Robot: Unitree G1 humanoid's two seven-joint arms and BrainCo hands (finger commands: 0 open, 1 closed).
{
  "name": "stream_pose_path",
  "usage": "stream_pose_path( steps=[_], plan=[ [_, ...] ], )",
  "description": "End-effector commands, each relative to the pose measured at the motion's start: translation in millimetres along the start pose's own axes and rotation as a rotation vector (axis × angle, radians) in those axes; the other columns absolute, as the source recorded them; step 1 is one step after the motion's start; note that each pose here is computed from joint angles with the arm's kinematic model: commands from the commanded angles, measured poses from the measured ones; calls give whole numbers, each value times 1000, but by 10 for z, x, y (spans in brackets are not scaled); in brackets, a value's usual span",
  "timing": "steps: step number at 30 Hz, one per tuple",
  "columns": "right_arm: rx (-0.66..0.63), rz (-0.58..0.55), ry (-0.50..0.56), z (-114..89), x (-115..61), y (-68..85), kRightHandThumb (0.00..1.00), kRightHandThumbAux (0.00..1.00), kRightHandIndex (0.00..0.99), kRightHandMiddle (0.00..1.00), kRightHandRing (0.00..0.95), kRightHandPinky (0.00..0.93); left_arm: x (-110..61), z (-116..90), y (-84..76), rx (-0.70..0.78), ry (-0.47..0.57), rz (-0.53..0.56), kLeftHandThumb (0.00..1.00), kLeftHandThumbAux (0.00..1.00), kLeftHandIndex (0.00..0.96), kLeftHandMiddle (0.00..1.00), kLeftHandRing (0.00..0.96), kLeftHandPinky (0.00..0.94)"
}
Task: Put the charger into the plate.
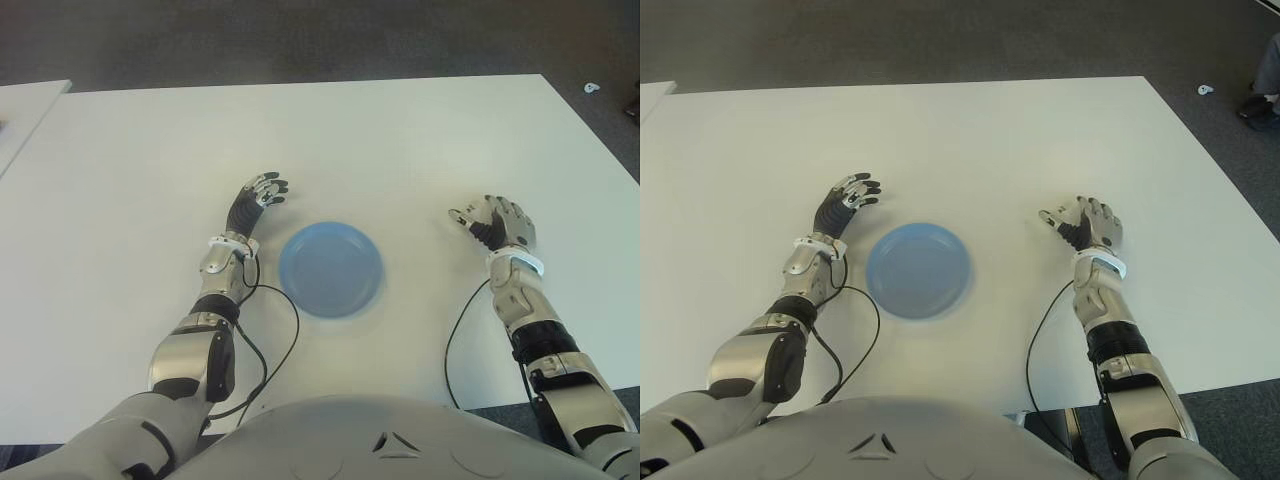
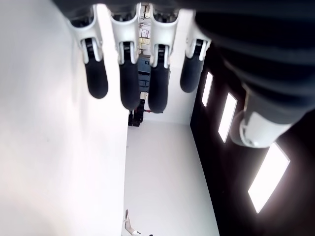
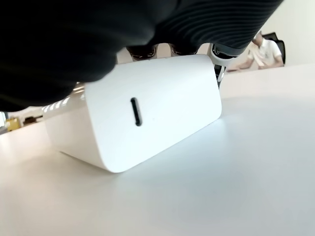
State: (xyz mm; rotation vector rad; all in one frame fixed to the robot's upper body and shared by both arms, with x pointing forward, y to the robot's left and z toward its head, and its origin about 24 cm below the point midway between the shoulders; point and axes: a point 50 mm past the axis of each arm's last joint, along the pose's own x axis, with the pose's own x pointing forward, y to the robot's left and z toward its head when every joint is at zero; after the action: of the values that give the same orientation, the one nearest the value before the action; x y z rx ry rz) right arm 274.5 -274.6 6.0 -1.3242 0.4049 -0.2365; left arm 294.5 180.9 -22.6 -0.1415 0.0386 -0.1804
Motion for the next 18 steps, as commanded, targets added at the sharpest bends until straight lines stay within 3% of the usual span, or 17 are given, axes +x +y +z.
stream_pose_path(
  steps=[1, 18],
  plan=[
    [-9, 33, 27, -75, 6, 53, 345, 106, 0, 0, 0, 0, -93, -106, 41, -11, 50, 14, 44, 549, 266, 329, 317, 303],
    [-39, -42, 33, -142, 19, -59, 347, 122, 0, 0, 0, 0, -90, -106, 50, -11, 53, 23, 44, 552, 260, 328, 320, 309]
  ],
)
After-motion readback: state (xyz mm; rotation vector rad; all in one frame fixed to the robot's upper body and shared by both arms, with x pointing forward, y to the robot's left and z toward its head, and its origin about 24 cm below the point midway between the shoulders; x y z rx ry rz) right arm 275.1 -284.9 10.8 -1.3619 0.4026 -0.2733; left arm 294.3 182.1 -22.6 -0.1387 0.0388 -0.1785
